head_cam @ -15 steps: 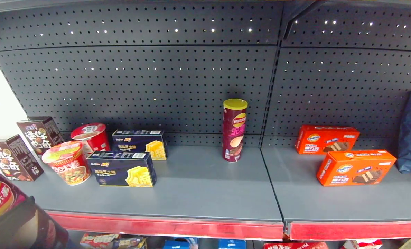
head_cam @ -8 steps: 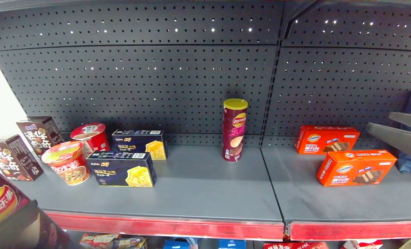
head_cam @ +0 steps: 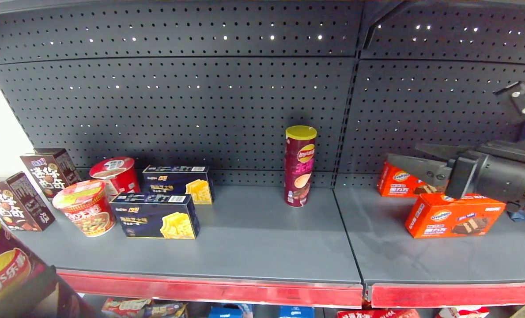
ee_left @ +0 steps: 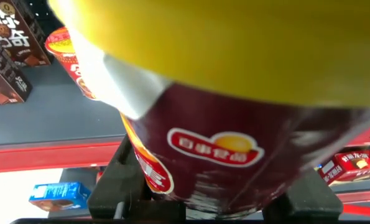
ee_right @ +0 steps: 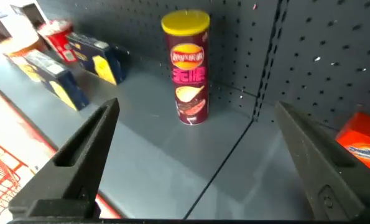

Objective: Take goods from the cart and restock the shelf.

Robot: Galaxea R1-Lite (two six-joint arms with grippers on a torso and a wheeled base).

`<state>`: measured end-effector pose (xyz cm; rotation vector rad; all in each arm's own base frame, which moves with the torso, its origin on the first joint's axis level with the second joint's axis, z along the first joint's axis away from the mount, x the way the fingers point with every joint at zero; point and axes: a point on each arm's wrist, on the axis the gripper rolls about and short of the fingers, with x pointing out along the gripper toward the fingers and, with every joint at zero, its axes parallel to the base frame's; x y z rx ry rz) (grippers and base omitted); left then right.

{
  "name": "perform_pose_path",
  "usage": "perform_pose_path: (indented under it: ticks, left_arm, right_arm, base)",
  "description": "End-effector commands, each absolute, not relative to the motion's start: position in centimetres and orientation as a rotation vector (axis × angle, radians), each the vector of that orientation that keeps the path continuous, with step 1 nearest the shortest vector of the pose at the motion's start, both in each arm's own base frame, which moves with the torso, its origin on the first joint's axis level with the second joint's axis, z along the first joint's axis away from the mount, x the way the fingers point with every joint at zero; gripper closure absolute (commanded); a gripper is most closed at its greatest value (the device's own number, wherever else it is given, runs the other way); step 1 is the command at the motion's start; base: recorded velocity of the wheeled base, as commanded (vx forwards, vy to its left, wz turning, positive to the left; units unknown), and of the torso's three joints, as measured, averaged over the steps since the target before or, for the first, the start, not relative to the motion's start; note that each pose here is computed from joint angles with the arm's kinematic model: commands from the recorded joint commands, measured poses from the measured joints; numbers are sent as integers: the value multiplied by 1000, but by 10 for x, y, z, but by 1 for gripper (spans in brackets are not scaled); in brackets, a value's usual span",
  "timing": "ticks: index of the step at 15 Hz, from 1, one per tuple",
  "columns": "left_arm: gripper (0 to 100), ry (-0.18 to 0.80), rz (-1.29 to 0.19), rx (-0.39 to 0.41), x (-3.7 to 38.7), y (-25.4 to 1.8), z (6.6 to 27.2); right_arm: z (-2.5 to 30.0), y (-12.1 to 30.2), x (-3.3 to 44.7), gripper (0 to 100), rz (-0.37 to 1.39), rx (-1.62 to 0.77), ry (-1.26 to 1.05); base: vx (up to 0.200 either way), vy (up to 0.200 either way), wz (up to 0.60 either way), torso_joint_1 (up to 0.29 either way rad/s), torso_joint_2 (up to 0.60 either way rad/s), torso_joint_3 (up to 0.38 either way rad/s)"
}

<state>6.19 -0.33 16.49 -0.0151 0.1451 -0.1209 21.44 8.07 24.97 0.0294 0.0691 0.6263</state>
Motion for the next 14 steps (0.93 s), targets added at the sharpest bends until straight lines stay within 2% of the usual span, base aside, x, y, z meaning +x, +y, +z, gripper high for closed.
perform_pose_path:
  ticks: [1, 5, 6, 7, 14]
  left_arm:
    - [100, 139, -122, -16, 62, -3, 167]
    - [100, 131, -119, -17, 60, -3, 167]
    - [100, 131, -119, -17, 60, -3, 167]
    - [100, 125, -120, -17, 59, -3, 167]
    - [100, 123, -120, -16, 59, -3, 167]
  right_arm:
    - [225, 89, 252, 0, 622, 22, 137]
    - [209, 102, 305, 0, 700, 17, 83]
    - [208, 102, 306, 0, 702, 18, 85]
    - [202, 105, 331, 0, 728, 18, 60]
    - [167, 123, 381, 0, 874, -40, 57]
  base:
    - [0, 0, 0, 0, 0, 0]
    - [0, 0, 0, 0, 0, 0]
    - [0, 0, 0, 0, 0, 0]
    - [0, 0, 0, 0, 0, 0]
    - [0, 0, 0, 0, 0, 0]
